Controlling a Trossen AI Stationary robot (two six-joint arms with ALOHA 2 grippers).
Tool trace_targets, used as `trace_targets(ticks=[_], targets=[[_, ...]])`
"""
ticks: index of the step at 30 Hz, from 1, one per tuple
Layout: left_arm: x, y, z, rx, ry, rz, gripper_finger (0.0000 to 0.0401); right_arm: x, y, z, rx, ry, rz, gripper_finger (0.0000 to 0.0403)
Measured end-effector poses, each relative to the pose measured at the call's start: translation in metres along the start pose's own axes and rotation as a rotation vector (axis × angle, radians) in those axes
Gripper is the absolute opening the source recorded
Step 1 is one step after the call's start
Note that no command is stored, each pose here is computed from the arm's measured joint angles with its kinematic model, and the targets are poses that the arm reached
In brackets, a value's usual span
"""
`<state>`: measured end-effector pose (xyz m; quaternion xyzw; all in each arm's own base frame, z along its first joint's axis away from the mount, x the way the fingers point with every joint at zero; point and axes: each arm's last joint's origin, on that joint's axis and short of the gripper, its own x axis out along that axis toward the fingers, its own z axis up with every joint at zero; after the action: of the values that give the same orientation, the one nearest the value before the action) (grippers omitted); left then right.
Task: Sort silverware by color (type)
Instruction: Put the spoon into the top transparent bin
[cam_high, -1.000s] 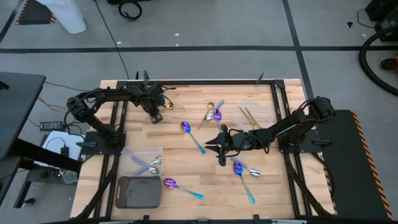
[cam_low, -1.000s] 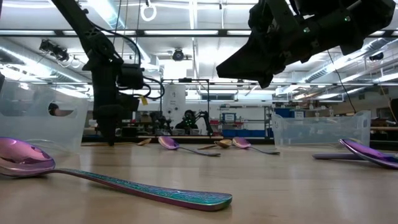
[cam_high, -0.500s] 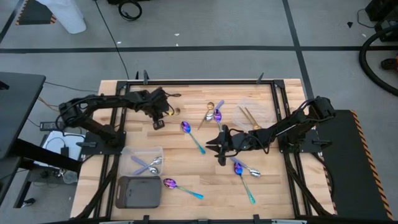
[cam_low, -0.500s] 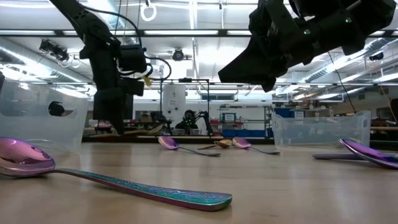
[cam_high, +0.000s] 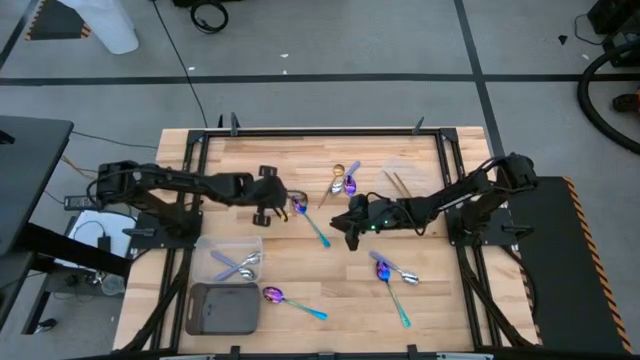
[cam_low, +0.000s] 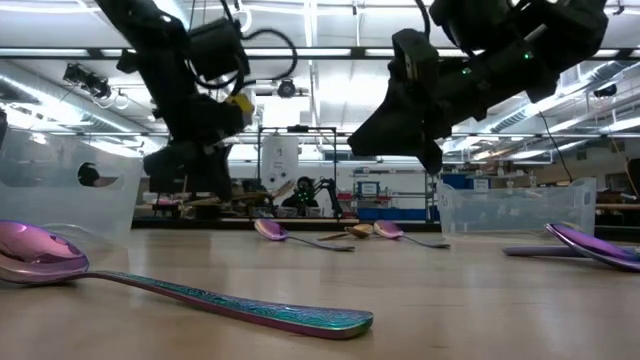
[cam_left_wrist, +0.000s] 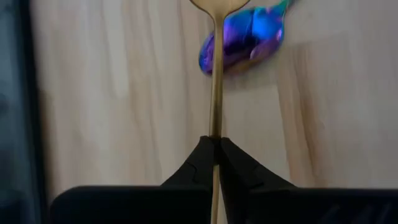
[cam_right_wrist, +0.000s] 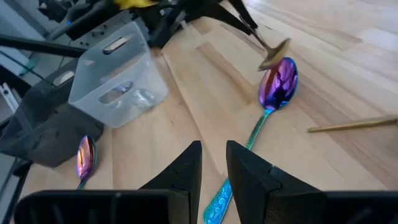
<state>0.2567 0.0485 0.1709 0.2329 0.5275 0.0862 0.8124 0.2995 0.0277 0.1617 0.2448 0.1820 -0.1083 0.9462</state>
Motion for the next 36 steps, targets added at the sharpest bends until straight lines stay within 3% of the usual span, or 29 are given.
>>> trace_targets(ticks=[6,14,27,36], targets=[[-0.011,-0.016,0.021,0.177,-0.075,0.173,0.0015,0.005,-0.01,0.012,0.081,0.046,0.028,0.0084],[-0.024,-0.03,0.04,0.392,-0.168,0.304,0.0015,0.012,-0.011,0.033,0.104,0.095,0.049,0.0099],[-0.031,-0.04,0.047,0.54,-0.187,0.355,0.0014,0.017,-0.005,0.062,0.131,0.098,0.068,0.0192],[-0.041,-0.042,0.061,0.716,-0.269,0.465,0.0014,0.018,-0.01,0.068,0.144,0.118,0.094,0.0191]])
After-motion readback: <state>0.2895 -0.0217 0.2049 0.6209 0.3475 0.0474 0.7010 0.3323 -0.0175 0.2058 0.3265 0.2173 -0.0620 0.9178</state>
